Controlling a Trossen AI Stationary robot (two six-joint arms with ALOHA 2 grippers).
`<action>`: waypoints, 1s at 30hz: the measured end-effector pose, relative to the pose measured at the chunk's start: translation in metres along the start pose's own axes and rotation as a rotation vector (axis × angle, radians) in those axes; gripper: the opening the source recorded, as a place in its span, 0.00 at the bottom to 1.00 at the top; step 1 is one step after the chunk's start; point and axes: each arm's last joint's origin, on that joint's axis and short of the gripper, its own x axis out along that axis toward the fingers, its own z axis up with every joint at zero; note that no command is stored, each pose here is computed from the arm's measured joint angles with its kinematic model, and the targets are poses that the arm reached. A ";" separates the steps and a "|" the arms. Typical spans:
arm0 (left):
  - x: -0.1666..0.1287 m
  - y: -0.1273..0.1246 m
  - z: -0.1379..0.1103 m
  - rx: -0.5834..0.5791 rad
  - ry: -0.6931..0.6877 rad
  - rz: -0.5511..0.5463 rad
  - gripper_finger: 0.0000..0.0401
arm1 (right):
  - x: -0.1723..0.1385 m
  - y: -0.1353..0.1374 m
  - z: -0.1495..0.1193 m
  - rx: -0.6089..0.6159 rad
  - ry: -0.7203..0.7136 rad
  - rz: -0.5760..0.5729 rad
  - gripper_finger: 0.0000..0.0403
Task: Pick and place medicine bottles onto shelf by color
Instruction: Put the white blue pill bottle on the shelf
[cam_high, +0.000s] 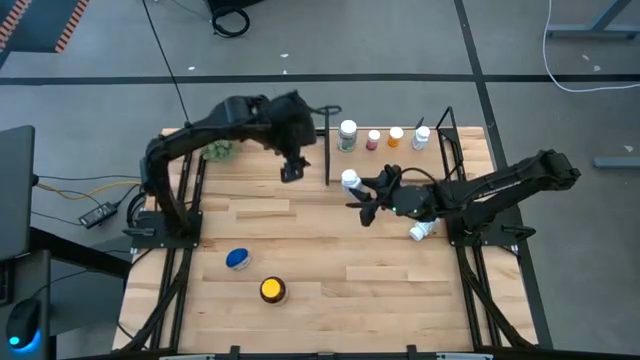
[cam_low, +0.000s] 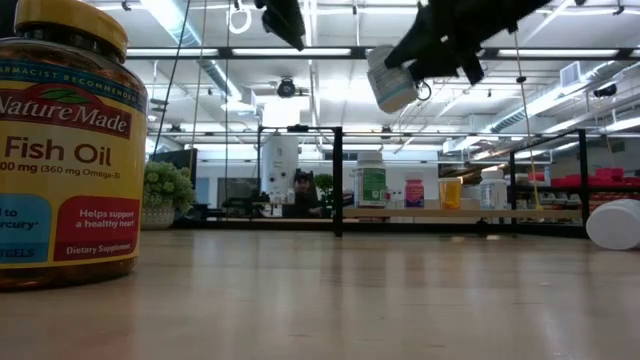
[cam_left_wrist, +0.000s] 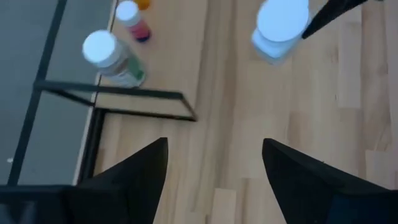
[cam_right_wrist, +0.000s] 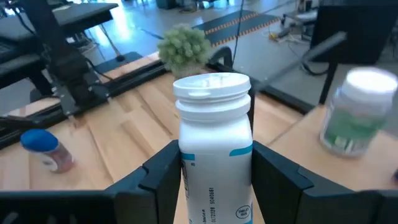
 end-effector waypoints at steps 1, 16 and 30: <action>-0.002 0.005 -0.002 -0.012 0.004 0.006 0.66 | 0.001 -0.001 -0.006 0.016 -0.001 -0.006 0.44; -0.013 0.038 -0.018 -0.084 0.053 0.056 0.64 | 0.035 -0.042 -0.069 0.138 -0.137 -0.240 0.44; -0.021 0.047 -0.031 -0.103 0.121 0.060 0.63 | 0.090 -0.069 -0.083 0.199 -0.205 -0.300 0.44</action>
